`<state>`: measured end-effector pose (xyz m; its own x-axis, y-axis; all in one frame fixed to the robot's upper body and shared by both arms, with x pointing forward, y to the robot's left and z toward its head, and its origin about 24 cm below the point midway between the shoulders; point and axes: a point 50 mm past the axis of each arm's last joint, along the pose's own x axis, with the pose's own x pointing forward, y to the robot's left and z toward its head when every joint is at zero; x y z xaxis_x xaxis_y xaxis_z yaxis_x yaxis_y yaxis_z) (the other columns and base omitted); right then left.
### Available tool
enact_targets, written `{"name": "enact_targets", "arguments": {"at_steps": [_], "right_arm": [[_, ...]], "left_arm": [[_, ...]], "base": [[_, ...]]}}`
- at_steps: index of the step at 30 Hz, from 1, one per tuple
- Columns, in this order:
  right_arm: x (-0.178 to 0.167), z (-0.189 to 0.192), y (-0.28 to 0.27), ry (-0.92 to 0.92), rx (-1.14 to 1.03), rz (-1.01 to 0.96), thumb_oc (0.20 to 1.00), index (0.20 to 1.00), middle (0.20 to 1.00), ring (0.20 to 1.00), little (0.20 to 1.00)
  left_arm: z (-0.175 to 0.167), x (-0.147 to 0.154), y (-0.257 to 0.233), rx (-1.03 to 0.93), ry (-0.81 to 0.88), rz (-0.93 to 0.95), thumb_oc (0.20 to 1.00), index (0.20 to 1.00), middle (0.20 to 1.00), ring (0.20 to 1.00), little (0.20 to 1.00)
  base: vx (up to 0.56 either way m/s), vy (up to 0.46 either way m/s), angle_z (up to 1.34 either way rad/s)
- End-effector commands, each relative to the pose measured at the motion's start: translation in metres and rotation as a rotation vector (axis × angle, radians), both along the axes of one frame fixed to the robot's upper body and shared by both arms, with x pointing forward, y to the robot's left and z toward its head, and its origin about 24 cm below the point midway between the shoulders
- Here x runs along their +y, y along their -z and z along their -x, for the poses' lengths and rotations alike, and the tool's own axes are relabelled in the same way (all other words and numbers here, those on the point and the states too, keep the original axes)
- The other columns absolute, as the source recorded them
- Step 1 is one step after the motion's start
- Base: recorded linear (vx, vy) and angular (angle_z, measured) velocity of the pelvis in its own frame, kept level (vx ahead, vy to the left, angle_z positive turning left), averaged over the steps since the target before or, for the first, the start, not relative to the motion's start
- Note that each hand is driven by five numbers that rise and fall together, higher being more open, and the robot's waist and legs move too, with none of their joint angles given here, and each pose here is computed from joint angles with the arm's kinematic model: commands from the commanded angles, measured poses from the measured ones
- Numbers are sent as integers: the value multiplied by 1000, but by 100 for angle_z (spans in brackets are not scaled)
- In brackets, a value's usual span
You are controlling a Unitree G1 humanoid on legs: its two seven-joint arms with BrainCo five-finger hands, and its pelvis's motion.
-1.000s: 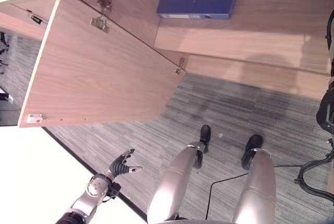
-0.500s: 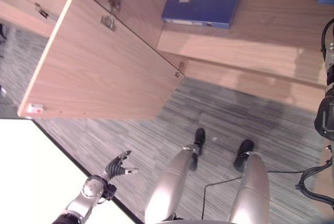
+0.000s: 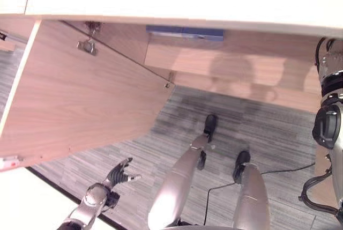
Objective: Put the empty folder in the office cabinet
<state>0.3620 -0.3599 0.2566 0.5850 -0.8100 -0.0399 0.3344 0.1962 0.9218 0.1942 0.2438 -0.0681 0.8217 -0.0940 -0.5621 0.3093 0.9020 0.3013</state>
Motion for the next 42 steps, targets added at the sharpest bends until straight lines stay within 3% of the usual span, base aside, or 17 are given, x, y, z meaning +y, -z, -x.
{"name": "enact_targets", "arguments": {"at_steps": [1, 8, 14, 23, 42], "right_arm": [[6, 8, -69, -16, -158, 206, 200, 200, 200, 200, 200], [24, -4, -75, -86, -149, 223, 200, 200, 200, 200, 200], [4, 10, -83, -22, -132, 256, 200, 200, 200, 200, 200], [2, 8, -73, -20, -76, 280, 200, 200, 200, 200, 200], [6, 14, -104, -6, -141, 339, 200, 200, 200, 200, 200]], "left_arm": [[-16, 24, -14, -55, -84, -45, 1000, 1000, 1000, 1000, 1000], [-20, 25, -14, -68, -121, -37, 1000, 1000, 1000, 1000, 1000], [-14, 22, -3, -28, -114, -51, 1000, 1000, 1000, 1000, 1000], [0, 5, 16, 64, -30, -71, 1000, 1000, 1000, 1000, 1000], [-7, 28, -1, 3, -121, -89, 1000, 1000, 1000, 1000, 1000]], "base": [[31, 204, -15], [186, -43, -14], [33, -111, 12], [11, -60, 22], [13, -85, 12]]}}
